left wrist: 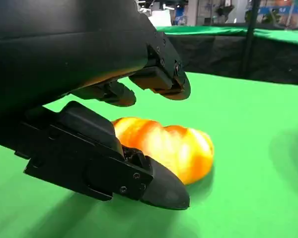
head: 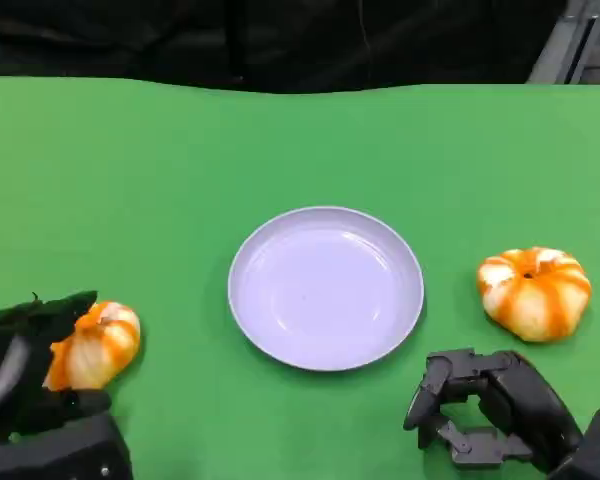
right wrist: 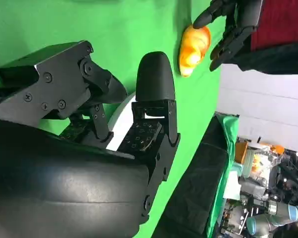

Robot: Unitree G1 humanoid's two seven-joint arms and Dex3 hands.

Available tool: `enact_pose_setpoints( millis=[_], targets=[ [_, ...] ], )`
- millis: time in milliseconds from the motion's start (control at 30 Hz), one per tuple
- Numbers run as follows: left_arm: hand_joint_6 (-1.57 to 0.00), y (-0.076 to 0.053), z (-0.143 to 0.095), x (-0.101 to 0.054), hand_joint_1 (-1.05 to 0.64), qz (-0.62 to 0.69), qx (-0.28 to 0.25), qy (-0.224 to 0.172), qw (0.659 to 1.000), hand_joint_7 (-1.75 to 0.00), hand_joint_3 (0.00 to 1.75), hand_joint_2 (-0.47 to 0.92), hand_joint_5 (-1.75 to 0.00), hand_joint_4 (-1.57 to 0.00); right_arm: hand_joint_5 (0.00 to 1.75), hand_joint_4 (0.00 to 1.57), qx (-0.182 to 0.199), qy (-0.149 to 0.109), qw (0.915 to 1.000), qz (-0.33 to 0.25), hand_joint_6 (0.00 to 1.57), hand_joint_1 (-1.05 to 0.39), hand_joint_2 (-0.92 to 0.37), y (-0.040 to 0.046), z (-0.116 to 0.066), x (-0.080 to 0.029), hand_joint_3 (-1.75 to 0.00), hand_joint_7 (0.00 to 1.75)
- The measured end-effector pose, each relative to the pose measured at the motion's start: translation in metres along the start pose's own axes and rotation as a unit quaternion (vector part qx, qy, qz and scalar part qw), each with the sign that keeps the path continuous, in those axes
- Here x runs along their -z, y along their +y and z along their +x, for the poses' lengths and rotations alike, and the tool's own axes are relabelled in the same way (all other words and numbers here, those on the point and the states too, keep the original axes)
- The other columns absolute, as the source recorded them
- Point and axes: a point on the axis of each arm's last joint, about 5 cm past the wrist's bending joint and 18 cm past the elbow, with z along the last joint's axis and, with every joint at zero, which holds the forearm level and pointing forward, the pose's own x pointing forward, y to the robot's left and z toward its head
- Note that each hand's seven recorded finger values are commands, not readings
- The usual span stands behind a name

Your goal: Grasp the bread from the table and place it into the plate.

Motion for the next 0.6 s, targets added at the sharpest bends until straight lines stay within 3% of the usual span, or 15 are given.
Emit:
enact_pose_setpoints(
  millis=[600],
  targets=[
    [-0.50,-0.007,0.021,0.011,-0.96,0.011,0.045,0.016,0.999,0.00,0.13,0.92,-0.01,-0.47,1.35,0.95,-0.002,0.001,1.0000,0.002,0.98,0.05,-0.62,0.0001,0.000,0.000,-0.95,0.99]
  ],
)
